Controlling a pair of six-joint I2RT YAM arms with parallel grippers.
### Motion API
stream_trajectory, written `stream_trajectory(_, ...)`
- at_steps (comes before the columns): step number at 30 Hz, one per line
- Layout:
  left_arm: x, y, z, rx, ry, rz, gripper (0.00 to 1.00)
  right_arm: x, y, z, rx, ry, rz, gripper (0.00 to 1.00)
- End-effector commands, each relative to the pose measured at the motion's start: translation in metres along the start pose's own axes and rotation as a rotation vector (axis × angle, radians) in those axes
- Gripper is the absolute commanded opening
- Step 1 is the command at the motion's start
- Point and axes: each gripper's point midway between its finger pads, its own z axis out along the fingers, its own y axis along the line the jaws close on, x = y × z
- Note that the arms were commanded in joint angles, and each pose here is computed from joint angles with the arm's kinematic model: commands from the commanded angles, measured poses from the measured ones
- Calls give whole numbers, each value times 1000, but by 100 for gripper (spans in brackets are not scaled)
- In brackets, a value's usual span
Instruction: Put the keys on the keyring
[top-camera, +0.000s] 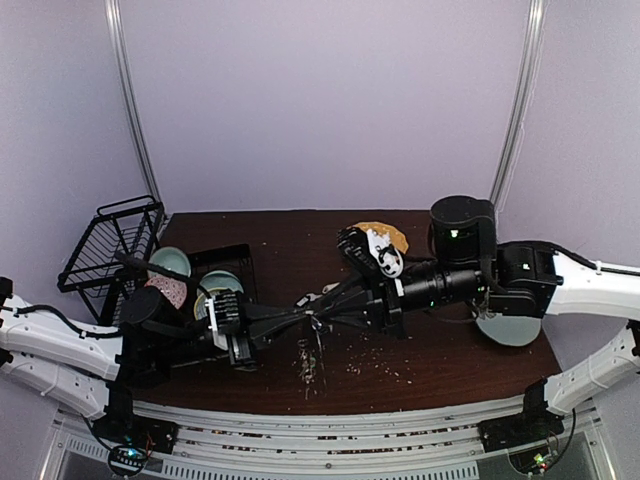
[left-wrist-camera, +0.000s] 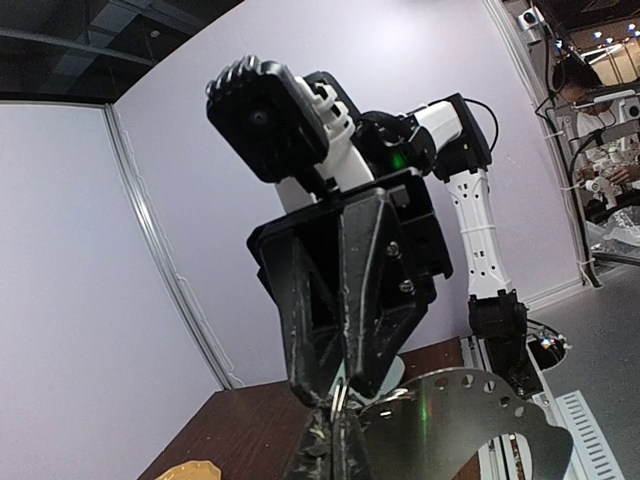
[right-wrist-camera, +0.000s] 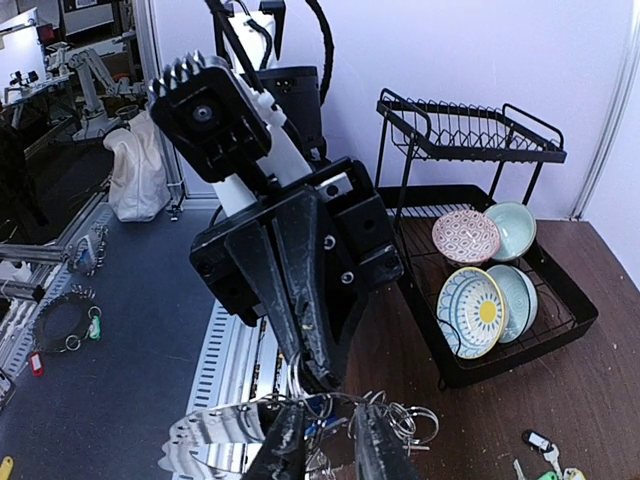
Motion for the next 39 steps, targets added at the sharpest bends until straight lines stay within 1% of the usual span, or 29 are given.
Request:
stream_trajectory(1,-26,10,2,-38,-83,8,0,-23,9,-2,-42,-68,-30,21)
stream_trajectory(4,-23,11,3,-44,-66,7,0,-20,11,-1,-48,-57,-20,30)
stream_trajectory(8,-21,13,4,-52,-49,11,0,-18,13,2,-58,-43,-21,31)
stream_trajectory(9,-21,13,4,-51,-50,10,0,-18,13,4,-55,-42,-22,29)
stream_trajectory(10,-21,13,4,-50,-50,11,0,-19,11,4,-47,-41,-22,24)
stream_trajectory(11,-22,13,4,-49,-51,10,0,-18,10,5,-38,-36,-20,21)
stream_trajectory(13,-23,12,4,-47,-55,12,0,-15,7,5,-23,-22,-25,22)
stream_trajectory(14,-22,12,3,-46,-55,12,0,-15,6,5,-16,-21,-26,21)
stream_trajectory(16,-22,12,3,-44,-55,10,0,-16,4,4,-4,-26,-25,15)
stream_trajectory(18,-22,11,3,-41,-57,8,0,-14,2,4,8,-19,-21,13)
stream_trajectory(21,-23,11,2,-39,-61,11,0,-9,-3,4,38,4,-17,12)
stream_trajectory(22,-24,11,2,-40,-62,10,0,-7,-4,4,47,13,-18,13)
stream_trajectory(25,-24,11,1,-41,-64,10,0,-4,-7,3,62,24,-22,19)
stream_trajectory(30,-23,10,2,-36,-60,6,0,-4,-7,4,62,27,-23,19)
stream_trajectory(31,-23,10,2,-36,-58,8,0,-5,-7,4,62,25,-23,16)
stream_trajectory(33,-21,9,3,-32,-49,7,0,-8,-5,4,54,13,-25,6)
stream_trajectory(35,-19,9,3,-30,-42,6,0,-11,-4,3,47,5,-25,0)
stream_trajectory(37,-16,10,4,-39,-28,-2,0,-12,-4,2,44,1,-14,0)
stream_trajectory(39,-11,18,4,-83,2,-31,0,-15,-7,1,67,-7,11,0)
